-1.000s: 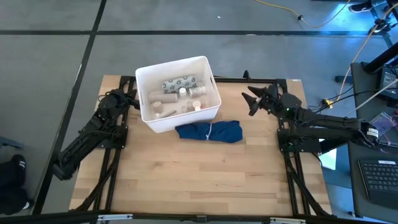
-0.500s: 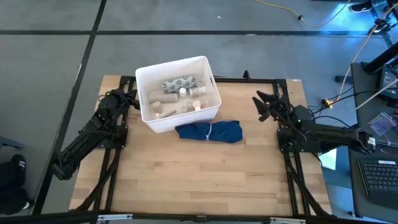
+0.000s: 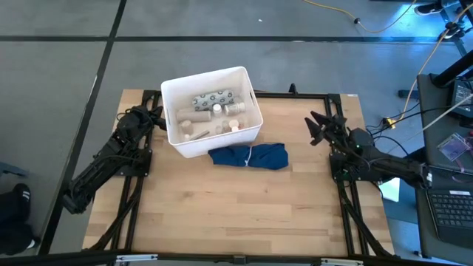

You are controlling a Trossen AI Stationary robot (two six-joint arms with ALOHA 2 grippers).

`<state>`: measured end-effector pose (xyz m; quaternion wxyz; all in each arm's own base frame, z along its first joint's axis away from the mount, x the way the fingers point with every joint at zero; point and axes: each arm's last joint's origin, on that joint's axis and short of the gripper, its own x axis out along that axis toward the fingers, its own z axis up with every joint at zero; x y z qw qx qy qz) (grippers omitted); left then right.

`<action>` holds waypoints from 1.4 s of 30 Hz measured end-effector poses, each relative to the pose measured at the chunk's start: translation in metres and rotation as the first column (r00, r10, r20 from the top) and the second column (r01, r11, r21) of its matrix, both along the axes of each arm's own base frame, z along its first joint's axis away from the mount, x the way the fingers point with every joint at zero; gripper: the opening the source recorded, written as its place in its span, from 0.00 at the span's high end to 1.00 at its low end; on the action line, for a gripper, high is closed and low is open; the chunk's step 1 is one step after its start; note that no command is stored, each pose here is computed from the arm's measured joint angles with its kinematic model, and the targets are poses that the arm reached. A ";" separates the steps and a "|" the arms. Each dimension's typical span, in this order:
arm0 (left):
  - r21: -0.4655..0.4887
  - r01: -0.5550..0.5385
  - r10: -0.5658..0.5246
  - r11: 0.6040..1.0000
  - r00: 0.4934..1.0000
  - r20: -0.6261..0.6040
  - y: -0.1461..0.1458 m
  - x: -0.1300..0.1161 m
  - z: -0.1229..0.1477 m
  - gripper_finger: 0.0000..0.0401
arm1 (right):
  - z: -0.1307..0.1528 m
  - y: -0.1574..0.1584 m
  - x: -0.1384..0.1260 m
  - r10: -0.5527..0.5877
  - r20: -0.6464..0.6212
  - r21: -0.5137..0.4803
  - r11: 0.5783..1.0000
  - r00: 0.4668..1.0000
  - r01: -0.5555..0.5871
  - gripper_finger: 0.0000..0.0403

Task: Pick & place medical supplies in basket/bin
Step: Return to Home Position

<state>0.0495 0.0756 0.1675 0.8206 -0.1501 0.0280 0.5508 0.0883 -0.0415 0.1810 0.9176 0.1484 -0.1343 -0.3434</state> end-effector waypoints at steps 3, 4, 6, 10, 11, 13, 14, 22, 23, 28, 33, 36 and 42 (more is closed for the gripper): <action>0.000 0.000 0.000 1.000 1.000 0.000 0.000 0.000 0.000 0.97 | -0.004 0.002 -0.002 0.050 -0.030 0.016 0.999 0.998 -0.050 0.37; 0.000 0.000 0.000 1.000 1.000 0.000 0.000 0.000 0.000 0.97 | -0.006 0.002 -0.001 0.058 -0.060 0.030 0.998 0.996 -0.056 0.37; 0.000 -0.001 0.001 1.000 1.000 0.000 0.000 0.000 0.000 0.97 | -0.008 0.002 -0.001 0.061 -0.099 0.045 0.997 0.993 -0.056 0.37; -0.001 -0.005 0.005 1.000 1.000 -0.001 0.000 0.000 0.000 0.96 | -0.009 0.002 -0.001 0.054 -0.146 0.012 0.999 0.988 -0.053 0.37; -0.001 -0.005 0.005 1.000 1.000 -0.001 0.000 0.000 0.000 0.96 | -0.009 0.002 -0.001 0.054 -0.148 0.009 0.999 0.987 -0.053 0.37; -0.001 -0.005 0.005 1.000 1.000 -0.001 0.000 0.000 0.000 0.96 | -0.009 0.002 -0.001 0.053 -0.150 0.007 0.999 0.987 -0.053 0.37; -0.001 -0.005 0.005 1.000 1.000 -0.001 0.000 0.000 0.000 0.96 | -0.009 0.002 -0.001 0.053 -0.151 0.006 0.999 0.987 -0.053 0.37; -0.001 -0.005 0.005 1.000 1.000 -0.001 0.000 0.000 0.000 0.96 | -0.009 0.002 -0.001 0.053 -0.150 0.006 0.999 0.987 -0.053 0.37; -0.001 -0.005 0.005 1.000 1.000 -0.001 0.000 0.000 0.000 0.96 | -0.009 0.002 -0.001 0.053 -0.150 0.006 0.999 0.987 -0.053 0.37; -0.001 -0.005 0.005 1.000 1.000 -0.002 0.000 0.000 0.000 0.96 | -0.009 0.002 -0.001 0.053 -0.150 0.006 0.999 0.987 -0.053 0.37; -0.001 -0.004 0.004 1.000 1.000 -0.001 0.000 0.000 0.000 0.96 | -0.009 0.002 -0.001 0.053 -0.150 0.006 0.999 0.987 -0.053 0.37; -0.001 -0.005 0.005 1.000 1.000 -0.001 0.000 0.000 0.000 0.96 | -0.009 0.002 -0.001 0.053 -0.149 0.005 0.999 0.987 -0.053 0.37; -0.001 -0.004 0.004 1.000 1.000 -0.002 0.000 0.000 0.000 0.96 | -0.008 0.002 -0.001 0.053 -0.149 0.005 0.999 0.987 -0.053 0.37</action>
